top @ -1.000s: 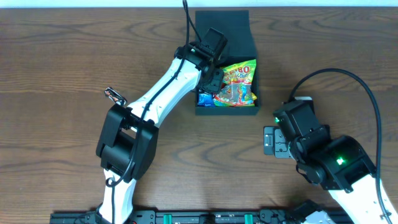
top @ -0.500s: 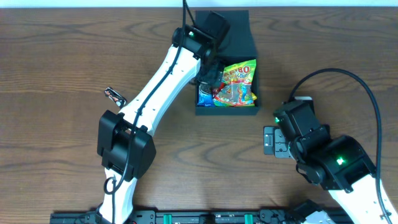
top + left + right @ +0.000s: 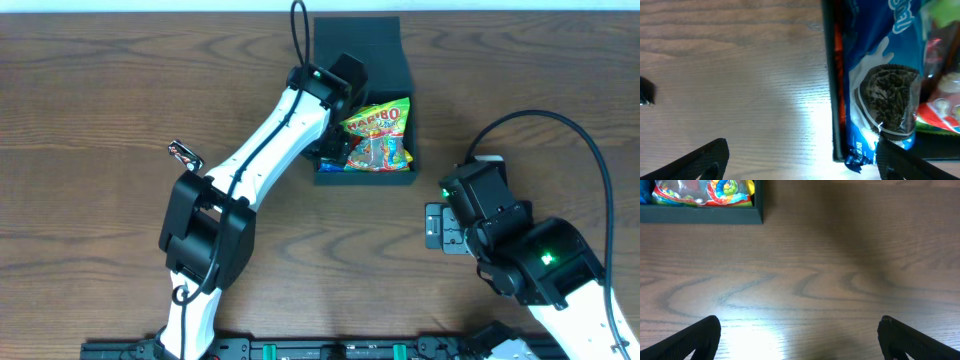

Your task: Pack container

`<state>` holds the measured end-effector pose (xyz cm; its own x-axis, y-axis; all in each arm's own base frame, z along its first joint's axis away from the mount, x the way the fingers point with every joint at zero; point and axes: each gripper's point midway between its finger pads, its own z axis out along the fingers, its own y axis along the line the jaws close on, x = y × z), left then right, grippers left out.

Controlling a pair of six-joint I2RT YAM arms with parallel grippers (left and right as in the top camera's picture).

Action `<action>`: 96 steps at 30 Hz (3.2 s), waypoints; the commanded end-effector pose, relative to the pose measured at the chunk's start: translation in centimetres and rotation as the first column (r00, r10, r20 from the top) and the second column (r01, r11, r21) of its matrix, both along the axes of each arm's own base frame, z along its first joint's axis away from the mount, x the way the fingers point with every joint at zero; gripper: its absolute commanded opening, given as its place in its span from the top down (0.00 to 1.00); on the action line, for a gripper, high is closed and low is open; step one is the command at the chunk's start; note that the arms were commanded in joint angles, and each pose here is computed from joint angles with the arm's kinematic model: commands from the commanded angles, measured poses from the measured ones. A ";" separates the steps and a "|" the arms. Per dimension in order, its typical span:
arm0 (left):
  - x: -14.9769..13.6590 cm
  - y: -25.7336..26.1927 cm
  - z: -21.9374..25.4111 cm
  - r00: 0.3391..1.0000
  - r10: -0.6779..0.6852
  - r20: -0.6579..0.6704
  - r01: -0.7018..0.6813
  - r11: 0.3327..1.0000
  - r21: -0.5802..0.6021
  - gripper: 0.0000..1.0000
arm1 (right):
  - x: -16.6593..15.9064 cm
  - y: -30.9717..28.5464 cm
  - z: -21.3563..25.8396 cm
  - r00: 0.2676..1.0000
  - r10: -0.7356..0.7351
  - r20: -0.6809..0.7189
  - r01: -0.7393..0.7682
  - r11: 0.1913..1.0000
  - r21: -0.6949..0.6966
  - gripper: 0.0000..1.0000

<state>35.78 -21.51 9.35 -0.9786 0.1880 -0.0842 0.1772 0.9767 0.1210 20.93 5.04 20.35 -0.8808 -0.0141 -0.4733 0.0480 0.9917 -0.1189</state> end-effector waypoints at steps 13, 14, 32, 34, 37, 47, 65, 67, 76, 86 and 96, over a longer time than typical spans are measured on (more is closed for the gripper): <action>0.4 -1.4 6.3 0.985 0.054 0.167 -0.035 0.993 -0.113 0.05 | 3.7 0.8 0.6 0.991 -0.038 0.132 0.038 0.999 0.008 0.01; 0.4 -1.4 6.7 0.982 0.066 0.175 -0.044 0.991 -0.123 0.05 | 4.4 1.2 0.2 0.989 -0.038 0.141 0.037 0.999 0.014 0.01; -3.7 1.2 8.4 0.981 0.031 0.192 -0.053 0.992 0.113 0.01 | 17.5 0.8 -8.5 0.966 -0.166 0.196 0.166 0.986 0.014 0.01; -4.0 1.0 10.8 0.967 0.026 0.254 -0.045 0.997 0.068 0.00 | 17.8 1.4 -8.4 0.967 -0.157 0.200 0.150 0.988 0.046 0.01; -4.7 1.4 14.8 0.939 0.035 0.342 -0.031 0.999 -0.017 0.00 | 17.9 2.1 -8.5 0.970 -0.143 0.195 0.131 0.989 0.072 0.01; -10.4 8.2 18.5 0.853 0.133 0.504 -0.076 0.988 -0.133 0.01 | 21.0 5.5 -8.9 0.961 -0.073 0.267 0.025 0.984 0.178 0.01; -12.3 7.8 15.2 0.898 0.171 0.406 -0.102 0.977 -0.187 0.04 | 24.7 2.1 -11.5 0.920 -0.130 0.369 0.137 0.991 0.008 0.01; -12.4 7.7 15.2 0.900 0.170 0.402 -0.100 0.977 -0.190 0.05 | 24.8 1.5 -11.7 0.919 -0.143 0.368 0.153 0.988 0.003 0.01; -12.7 8.1 15.0 0.906 0.165 0.391 -0.103 0.979 -0.174 0.05 | 25.2 -0.6 -12.2 0.912 -0.184 0.366 0.200 0.980 -0.004 0.01; -12.0 9.6 15.7 0.873 0.170 0.457 -0.134 0.985 -0.110 0.05 | 21.5 -1.3 0.1 0.836 -0.202 0.510 0.186 0.979 0.081 0.01; -10.9 14.1 16.0 0.807 0.325 0.492 -0.331 0.940 -0.078 0.05 | 8.5 -1.8 2.1 0.922 -0.269 0.279 0.202 0.948 0.248 0.01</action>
